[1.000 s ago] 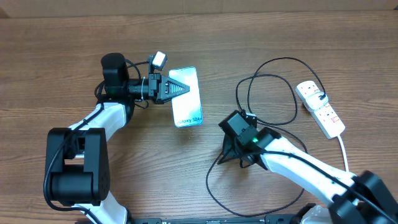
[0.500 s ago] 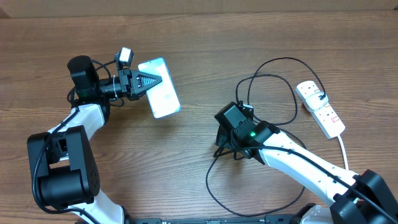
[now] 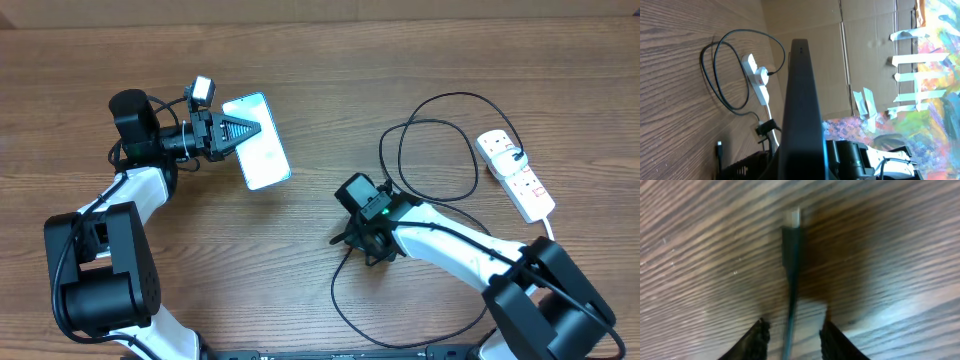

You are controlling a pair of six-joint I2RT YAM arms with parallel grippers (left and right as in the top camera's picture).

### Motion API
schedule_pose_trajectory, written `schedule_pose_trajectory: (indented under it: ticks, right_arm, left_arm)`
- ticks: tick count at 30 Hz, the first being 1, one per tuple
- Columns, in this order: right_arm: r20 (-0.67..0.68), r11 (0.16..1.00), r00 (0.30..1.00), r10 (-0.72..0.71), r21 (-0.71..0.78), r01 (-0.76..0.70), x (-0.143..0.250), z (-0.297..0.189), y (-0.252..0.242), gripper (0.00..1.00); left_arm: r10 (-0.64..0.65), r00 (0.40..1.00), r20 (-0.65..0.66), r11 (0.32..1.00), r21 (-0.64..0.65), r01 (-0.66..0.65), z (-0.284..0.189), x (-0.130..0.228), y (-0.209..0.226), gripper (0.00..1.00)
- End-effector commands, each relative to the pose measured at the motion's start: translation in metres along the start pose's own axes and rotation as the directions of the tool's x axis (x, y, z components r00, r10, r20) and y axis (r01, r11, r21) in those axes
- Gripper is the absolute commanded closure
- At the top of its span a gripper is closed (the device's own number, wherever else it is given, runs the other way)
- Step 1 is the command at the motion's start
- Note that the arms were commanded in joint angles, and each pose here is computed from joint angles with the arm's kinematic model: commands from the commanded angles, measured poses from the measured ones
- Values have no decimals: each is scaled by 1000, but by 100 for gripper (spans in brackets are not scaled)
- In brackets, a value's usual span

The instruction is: Plug charger to phone and switch on socket

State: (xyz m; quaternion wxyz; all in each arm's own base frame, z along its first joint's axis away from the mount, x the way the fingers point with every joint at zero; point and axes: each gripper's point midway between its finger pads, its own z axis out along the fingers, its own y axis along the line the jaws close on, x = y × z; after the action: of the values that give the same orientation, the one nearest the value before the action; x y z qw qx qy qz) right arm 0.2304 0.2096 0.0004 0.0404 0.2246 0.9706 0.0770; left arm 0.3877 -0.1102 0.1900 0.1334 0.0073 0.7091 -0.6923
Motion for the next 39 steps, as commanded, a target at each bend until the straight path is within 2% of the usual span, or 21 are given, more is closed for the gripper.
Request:
schedule_pose_trajectory:
  ticks: [1, 4, 7, 10, 12, 18, 22, 28, 30, 35, 39]
  right_arm:
    - [-55, 999, 997, 48, 8, -48, 16, 7, 6, 68]
    - [-49, 999, 998, 49, 24, -48, 19, 9, 4, 72]
    - [-33, 995, 997, 65, 80, -62, 15, 12, -9, 85]
    - [-26, 993, 996, 86, 88, -83, 8, 13, -13, 90]
    - [-13, 992, 995, 98, 88, -96, 1, 13, -15, 90]
    - [-7, 995, 998, 70, 65, -70, -7, 13, -11, 73]
    - [-4, 996, 998, 68, 61, -67, -8, 16, -10, 74]
    - [-24, 996, 997, 69, 60, -67, -4, 18, -10, 93]
    - [-46, 996, 997, 70, 51, -67, -1, 18, -8, 96]
    - [-117, 996, 990, -84, -54, 78, 10, 1, 13, 96]
    - [-94, 940, 960, -263, -248, 233, 23, -46, 46, 96]
  left_arm:
    - [19, 1000, -22, 1000, 14, -19, 0, -2, -8, 96]
    - [18, 1000, -22, 1000, 14, -17, 0, -2, -7, 96]
    - [14, 1000, -23, 1000, 14, -13, 0, -1, -7, 96]
    - [14, 1000, -23, 1000, 14, -13, 0, -1, -7, 96]
    - [14, 1000, -23, 1000, 14, -14, 0, -1, -7, 96]
    - [12, 1000, -23, 1000, 14, -12, 0, -1, -7, 96]
    - [10, 1000, -23, 1000, 14, -10, 0, -1, -7, 96]
    - [10, 1000, -23, 1000, 14, -10, 0, -1, -7, 96]
    - [10, 1000, -23, 1000, 14, -10, 0, -1, -7, 96]
    - [11, 1000, -23, 1000, 14, -11, 0, -1, -7, 96]
    - [11, 1000, -24, 1000, 14, -11, 0, -1, -7, 96]
